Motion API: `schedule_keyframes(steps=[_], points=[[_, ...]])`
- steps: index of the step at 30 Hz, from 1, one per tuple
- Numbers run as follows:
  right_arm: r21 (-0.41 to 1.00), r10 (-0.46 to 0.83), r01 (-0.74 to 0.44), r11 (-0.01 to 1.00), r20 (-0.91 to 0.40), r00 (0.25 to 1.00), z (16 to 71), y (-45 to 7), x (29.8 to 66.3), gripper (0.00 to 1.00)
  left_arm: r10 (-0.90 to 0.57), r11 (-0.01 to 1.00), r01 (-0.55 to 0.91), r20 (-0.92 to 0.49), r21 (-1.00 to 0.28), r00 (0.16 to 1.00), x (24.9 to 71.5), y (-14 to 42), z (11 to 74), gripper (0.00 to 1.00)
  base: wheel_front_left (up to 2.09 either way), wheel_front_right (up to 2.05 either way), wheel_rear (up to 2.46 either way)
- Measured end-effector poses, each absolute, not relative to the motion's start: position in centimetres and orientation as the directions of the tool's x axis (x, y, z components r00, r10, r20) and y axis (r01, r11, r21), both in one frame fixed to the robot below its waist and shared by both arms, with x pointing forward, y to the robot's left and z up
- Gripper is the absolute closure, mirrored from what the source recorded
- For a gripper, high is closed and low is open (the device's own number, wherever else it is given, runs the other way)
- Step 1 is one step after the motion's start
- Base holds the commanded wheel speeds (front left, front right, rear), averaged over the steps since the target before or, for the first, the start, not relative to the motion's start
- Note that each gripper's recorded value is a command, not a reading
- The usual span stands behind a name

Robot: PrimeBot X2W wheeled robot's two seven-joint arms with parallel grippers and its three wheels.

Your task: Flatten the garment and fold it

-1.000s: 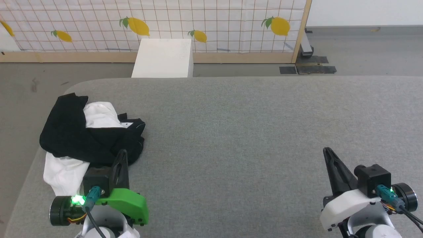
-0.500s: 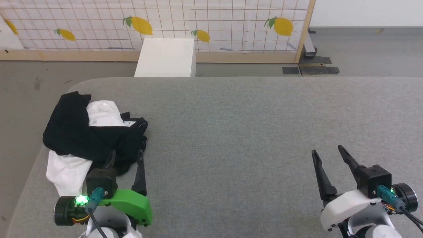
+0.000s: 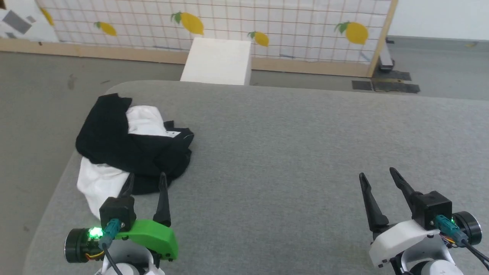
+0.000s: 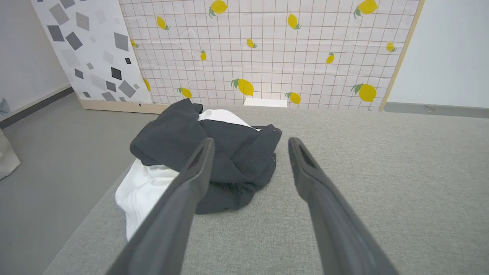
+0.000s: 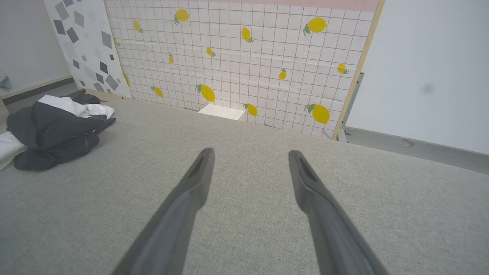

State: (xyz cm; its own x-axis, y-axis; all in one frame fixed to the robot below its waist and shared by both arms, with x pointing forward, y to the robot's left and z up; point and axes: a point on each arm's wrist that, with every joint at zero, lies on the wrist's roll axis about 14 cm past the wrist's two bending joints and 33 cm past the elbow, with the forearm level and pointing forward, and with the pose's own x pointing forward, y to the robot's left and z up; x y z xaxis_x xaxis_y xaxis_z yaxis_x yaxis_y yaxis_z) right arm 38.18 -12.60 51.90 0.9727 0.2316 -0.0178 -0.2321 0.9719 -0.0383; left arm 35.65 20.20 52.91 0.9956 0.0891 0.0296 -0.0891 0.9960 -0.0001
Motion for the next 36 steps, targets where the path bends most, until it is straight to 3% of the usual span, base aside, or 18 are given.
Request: schedule_keyframes(steps=[36], points=[[-0.021,0.474,-0.474,0.881,0.003,0.881,51.9,-3.3,40.4,0.0,0.363,0.931,-0.358,0.074,-0.071,0.929,29.8,27.5,53.3,0.0,0.0,0.0,0.0]])
